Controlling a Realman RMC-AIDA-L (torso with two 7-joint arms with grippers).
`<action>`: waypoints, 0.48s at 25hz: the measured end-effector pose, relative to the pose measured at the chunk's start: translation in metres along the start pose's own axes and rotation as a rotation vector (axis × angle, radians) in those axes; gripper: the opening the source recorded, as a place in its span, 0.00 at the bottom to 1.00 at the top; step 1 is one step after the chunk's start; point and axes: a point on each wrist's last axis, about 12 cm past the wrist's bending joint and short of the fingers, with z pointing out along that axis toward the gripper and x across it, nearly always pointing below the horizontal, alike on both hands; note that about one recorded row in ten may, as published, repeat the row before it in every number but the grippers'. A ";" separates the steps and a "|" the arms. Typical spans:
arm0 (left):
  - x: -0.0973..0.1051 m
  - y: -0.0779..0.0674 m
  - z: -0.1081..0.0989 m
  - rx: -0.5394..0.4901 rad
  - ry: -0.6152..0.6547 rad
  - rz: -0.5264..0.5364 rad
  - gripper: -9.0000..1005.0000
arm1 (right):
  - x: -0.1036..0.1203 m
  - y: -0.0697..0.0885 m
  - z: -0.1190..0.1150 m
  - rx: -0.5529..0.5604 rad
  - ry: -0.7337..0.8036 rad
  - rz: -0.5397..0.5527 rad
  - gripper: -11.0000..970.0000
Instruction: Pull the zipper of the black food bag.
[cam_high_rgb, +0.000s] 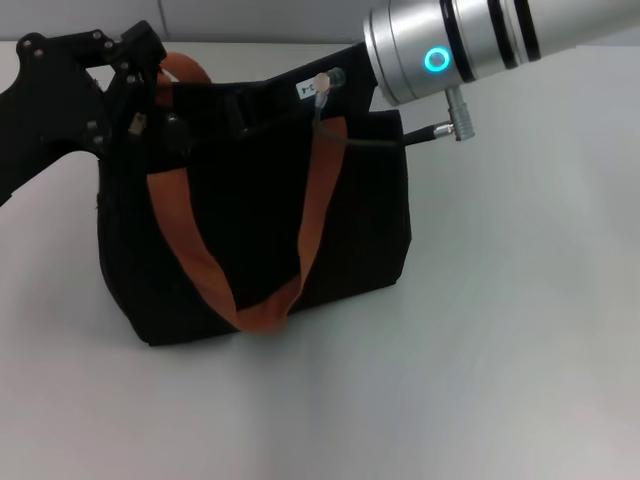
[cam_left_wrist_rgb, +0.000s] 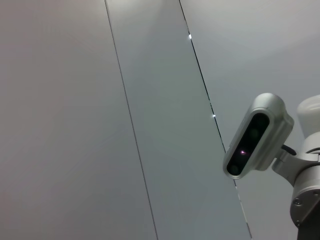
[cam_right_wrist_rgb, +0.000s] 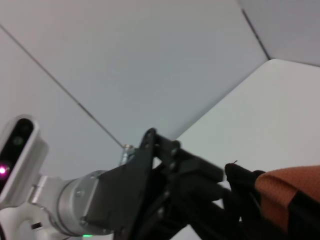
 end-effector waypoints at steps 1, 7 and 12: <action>0.000 0.000 0.000 0.000 0.000 0.000 0.09 | 0.001 0.001 0.000 -0.005 0.001 0.001 0.28; 0.000 0.000 -0.003 -0.012 0.001 -0.002 0.09 | 0.002 0.003 0.000 -0.027 0.002 0.003 0.28; 0.000 -0.001 -0.005 -0.015 0.001 -0.004 0.09 | 0.001 0.000 -0.002 -0.006 -0.013 0.006 0.28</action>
